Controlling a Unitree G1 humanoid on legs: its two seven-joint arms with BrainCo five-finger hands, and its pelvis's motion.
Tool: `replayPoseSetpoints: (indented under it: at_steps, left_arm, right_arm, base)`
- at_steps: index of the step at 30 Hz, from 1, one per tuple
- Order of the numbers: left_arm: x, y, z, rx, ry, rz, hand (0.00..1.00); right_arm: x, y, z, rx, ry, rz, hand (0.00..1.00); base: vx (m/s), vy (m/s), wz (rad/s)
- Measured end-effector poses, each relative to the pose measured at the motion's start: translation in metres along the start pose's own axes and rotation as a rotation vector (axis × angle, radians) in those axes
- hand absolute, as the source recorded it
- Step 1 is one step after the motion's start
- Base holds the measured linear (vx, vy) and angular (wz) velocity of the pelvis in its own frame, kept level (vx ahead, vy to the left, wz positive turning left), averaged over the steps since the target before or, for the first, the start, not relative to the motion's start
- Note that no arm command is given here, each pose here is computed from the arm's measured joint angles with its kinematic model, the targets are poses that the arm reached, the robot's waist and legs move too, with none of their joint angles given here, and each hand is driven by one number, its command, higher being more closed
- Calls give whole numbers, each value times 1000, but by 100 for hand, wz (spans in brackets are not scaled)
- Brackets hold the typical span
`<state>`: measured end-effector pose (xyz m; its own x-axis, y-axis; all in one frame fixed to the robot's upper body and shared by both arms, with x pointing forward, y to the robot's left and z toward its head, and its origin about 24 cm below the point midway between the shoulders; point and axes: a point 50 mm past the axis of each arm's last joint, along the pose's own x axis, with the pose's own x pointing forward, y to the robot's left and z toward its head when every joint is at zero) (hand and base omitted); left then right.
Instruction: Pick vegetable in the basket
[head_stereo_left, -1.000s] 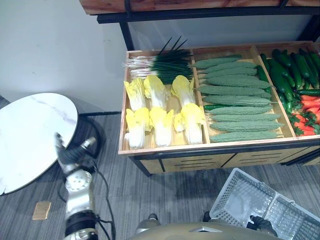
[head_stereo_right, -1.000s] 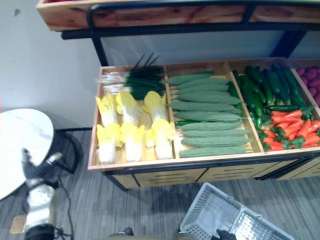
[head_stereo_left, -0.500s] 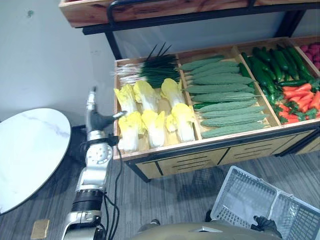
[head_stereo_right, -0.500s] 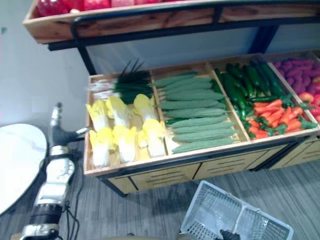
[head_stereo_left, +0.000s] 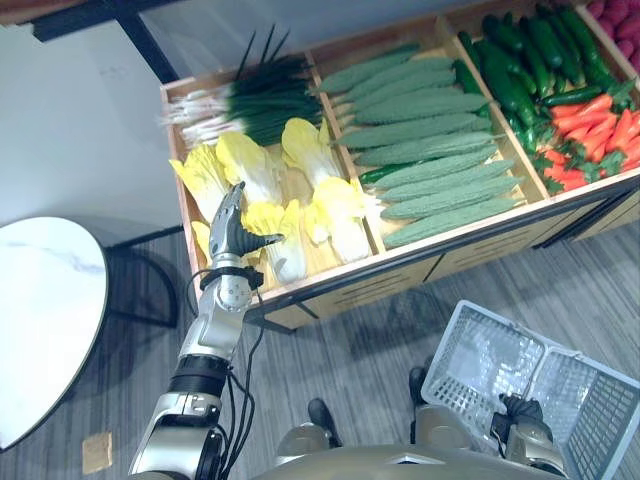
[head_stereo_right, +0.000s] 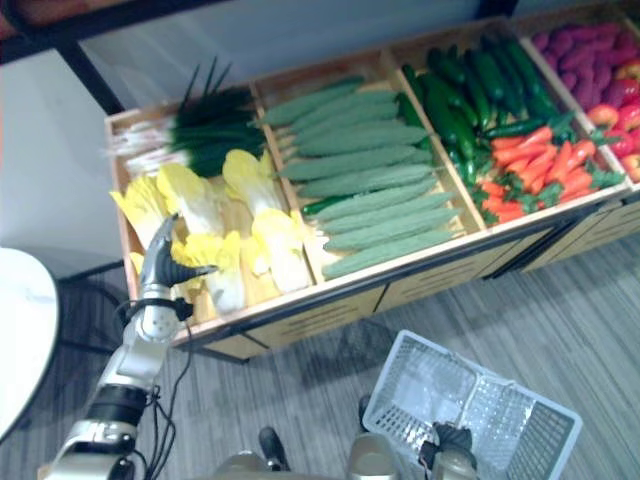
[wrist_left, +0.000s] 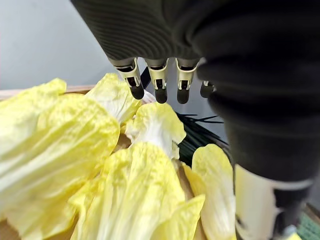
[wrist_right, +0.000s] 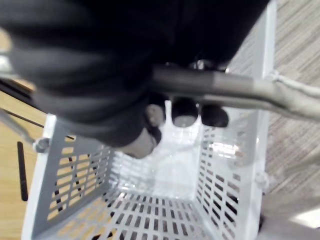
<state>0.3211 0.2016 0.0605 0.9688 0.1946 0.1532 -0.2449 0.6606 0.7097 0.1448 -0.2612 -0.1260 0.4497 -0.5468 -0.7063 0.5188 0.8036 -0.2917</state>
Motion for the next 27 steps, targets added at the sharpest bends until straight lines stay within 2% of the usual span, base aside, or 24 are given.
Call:
replayPoseSetpoints:
  at_steps: [7, 8, 18, 21, 27]
  left_arm:
    - [19, 0, 15, 6, -15, 23, 0]
    - [21, 1, 17, 6, -18, 31, 100]
    - [49, 17, 40, 22, -66, 114, 100]
    - [51, 17, 43, 20, -70, 93, 100]
    - [46, 7, 40, 38, -62, -5, 100]
  right_arm:
    - [4, 8, 27, 50, -72, -7, 100]
    - [4, 8, 28, 56, -75, -8, 100]
    - [5, 9, 42, 73, -122, -27, 100]
    - [4, 9, 43, 72, -126, -25, 100]
    - [0, 7, 15, 70, -53, -24, 100]
  base:
    - [-32, -8, -13]
    - [6, -10, -8]
    - [-7, -5, 3]
    - [4, -7, 12]
    - [61, 6, 26]
